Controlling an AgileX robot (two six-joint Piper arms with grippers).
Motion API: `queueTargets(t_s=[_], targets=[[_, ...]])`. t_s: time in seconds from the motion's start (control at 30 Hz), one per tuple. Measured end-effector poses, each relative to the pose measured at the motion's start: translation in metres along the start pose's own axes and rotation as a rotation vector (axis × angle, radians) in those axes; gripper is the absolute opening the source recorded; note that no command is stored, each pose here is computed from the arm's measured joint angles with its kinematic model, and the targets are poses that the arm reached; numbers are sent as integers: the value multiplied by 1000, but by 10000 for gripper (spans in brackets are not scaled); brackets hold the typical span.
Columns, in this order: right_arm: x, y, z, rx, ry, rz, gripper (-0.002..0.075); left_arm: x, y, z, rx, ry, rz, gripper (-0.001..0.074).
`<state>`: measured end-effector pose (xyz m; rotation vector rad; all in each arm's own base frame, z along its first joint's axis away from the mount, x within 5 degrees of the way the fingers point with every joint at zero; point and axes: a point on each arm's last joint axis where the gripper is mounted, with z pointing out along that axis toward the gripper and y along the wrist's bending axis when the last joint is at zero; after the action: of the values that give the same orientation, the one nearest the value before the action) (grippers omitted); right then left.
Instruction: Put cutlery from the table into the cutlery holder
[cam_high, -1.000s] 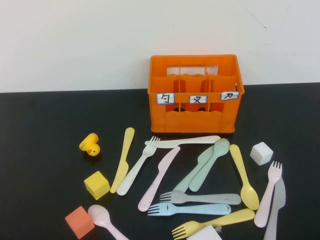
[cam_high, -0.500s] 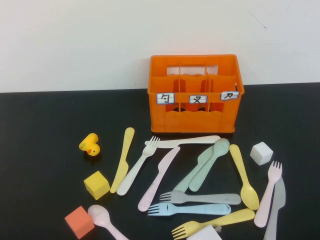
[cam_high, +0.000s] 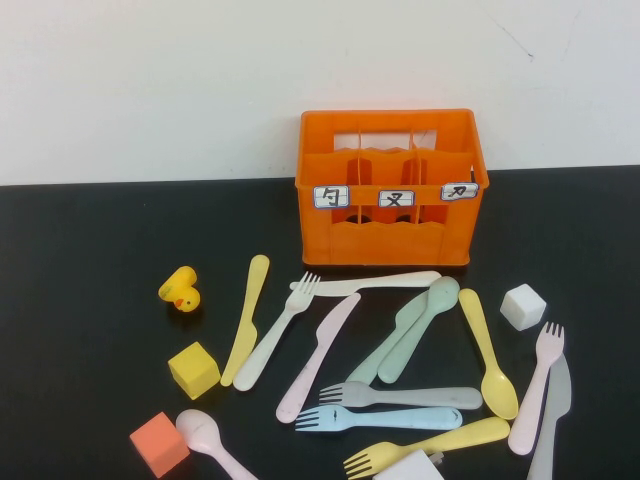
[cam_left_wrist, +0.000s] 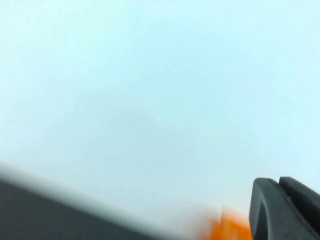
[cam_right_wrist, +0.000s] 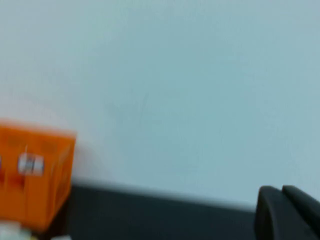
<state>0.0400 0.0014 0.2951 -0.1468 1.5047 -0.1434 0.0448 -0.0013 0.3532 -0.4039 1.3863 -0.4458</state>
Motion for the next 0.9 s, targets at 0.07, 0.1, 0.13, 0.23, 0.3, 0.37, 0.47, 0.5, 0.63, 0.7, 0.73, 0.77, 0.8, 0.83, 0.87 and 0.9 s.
queueTargets(t_s=[0.07,0.1,0.13,0.23,0.3,0.37,0.47,0.5,0.63,0.7,0.73,0.77,0.8,0.83,0.87,0.9], targets=[[4,1,9,-34,140,-12,-2,6,1,13,-45,118,-59,-3],[6,2,12,-48,193,-12,-2,10,2,20,-63,175,-102,-3],[9,3,17,-64,257,-14,-2,15,3,25,-75,225,-151,-3],[23,6,31,-118,429,-17,-2,31,5,41,-120,383,-296,-3],[32,10,38,-169,542,-36,-2,43,6,52,-149,499,-390,-3],[40,14,45,-231,625,-64,-2,53,6,61,-163,603,-434,-3],[47,19,54,-316,687,-103,-2,69,7,74,-163,750,-448,-3],[48,21,56,-336,696,-108,-2,74,8,79,-154,792,-443,-3],[52,27,65,-414,714,-96,-2,90,9,95,-109,904,-426,-3],[53,30,68,-448,709,-97,-2,98,8,100,-101,947,-408,-3],[53,31,69,-463,705,-95,-2,101,8,101,-102,965,-395,-3],[53,32,70,-474,702,-93,-2,105,7,102,-107,989,-382,-3],[53,33,71,-481,698,-89,-2,110,5,102,-114,1013,-366,-3],[53,33,71,-486,696,-90,-2,114,4,102,-121,1033,-341,-3],[53,34,72,-488,694,-90,-2,119,2,101,-127,1057,-317,-3],[53,34,72,-491,694,-94,-2,124,0,100,-132,1079,-289,-3]])
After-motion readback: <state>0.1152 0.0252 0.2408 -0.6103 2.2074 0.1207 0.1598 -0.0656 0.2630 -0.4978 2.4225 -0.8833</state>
